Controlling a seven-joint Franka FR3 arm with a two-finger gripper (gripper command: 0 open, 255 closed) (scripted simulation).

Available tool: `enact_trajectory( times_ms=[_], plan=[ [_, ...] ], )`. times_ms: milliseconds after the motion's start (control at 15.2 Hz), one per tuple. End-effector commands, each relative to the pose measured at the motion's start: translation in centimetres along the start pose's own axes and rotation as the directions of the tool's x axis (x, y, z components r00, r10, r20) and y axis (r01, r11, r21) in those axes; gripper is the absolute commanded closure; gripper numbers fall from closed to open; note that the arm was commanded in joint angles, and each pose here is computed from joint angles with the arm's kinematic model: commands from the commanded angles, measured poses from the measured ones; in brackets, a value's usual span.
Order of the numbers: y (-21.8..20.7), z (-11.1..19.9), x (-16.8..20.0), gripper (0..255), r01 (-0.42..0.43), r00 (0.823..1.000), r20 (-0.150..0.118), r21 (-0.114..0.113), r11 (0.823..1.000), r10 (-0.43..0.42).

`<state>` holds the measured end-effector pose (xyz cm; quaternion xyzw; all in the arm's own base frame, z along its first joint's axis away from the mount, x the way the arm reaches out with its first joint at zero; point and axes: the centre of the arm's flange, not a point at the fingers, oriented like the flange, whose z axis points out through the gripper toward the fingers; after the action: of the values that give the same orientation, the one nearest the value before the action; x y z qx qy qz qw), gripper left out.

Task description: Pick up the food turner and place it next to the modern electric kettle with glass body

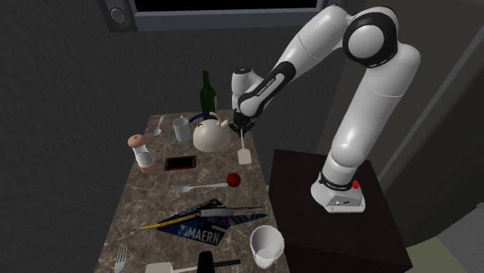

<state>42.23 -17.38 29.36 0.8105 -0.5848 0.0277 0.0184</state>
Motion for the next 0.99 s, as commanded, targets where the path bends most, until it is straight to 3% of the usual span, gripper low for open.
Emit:
enact_trajectory(
  times_ms=[0, 924],
  plan=[
    [0.1, -1.0, 0.0, 255, 0.000, 1.000, 0.000, 0.000, 1.000, 0.000],
    [0.0, -8.4, 0.5, 255, 0.000, 1.000, 0.000, 0.000, 1.000, 0.000]
  ],
)
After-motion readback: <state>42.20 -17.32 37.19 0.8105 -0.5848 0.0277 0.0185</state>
